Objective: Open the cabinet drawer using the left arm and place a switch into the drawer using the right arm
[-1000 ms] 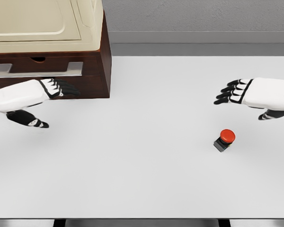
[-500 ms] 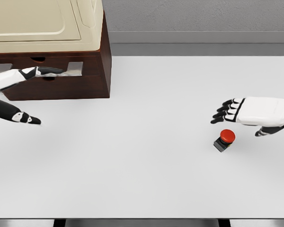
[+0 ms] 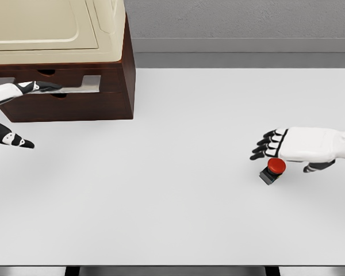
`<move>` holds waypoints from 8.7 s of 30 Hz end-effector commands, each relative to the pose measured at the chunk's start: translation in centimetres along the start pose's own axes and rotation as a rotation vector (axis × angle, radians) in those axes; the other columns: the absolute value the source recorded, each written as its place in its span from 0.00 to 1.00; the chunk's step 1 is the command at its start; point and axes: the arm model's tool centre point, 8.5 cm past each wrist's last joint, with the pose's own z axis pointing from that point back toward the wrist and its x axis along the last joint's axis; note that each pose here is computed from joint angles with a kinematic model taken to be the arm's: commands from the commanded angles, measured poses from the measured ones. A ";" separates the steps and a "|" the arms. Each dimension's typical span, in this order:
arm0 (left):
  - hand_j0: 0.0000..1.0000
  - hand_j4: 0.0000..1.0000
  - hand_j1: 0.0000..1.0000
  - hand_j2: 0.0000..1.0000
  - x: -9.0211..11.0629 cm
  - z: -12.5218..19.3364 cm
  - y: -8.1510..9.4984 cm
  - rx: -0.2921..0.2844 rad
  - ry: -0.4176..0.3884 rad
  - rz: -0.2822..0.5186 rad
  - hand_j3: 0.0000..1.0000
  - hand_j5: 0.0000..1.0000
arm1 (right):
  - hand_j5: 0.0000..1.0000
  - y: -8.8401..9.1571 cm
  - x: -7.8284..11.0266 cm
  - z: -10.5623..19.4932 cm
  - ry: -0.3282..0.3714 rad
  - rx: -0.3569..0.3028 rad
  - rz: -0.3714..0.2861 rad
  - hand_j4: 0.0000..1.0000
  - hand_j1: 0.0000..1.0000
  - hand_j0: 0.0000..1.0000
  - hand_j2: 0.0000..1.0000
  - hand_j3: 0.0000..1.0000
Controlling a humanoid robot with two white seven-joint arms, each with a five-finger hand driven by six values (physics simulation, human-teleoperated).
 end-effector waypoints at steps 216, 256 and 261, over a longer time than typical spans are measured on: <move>1.00 1.00 1.00 1.00 0.6 3.7 3.6 -0.078 -0.163 -0.120 1.00 1.00 | 0.81 1.6 0.4 -2.8 0.002 0.074 0.065 0.81 0.81 0.81 0.81 0.81; 1.00 1.00 1.00 1.00 -0.8 4.4 4.2 -0.047 -0.119 -0.103 1.00 1.00 | 0.37 1.2 -0.4 -2.4 0.018 0.049 0.040 0.37 0.37 0.37 0.37 0.37; 1.00 1.00 1.00 1.00 -1.3 4.8 4.4 -0.038 -0.102 -0.098 1.00 1.00 | 0.32 0.1 -0.9 -1.7 0.026 -0.002 0.020 0.32 0.32 0.32 0.32 0.32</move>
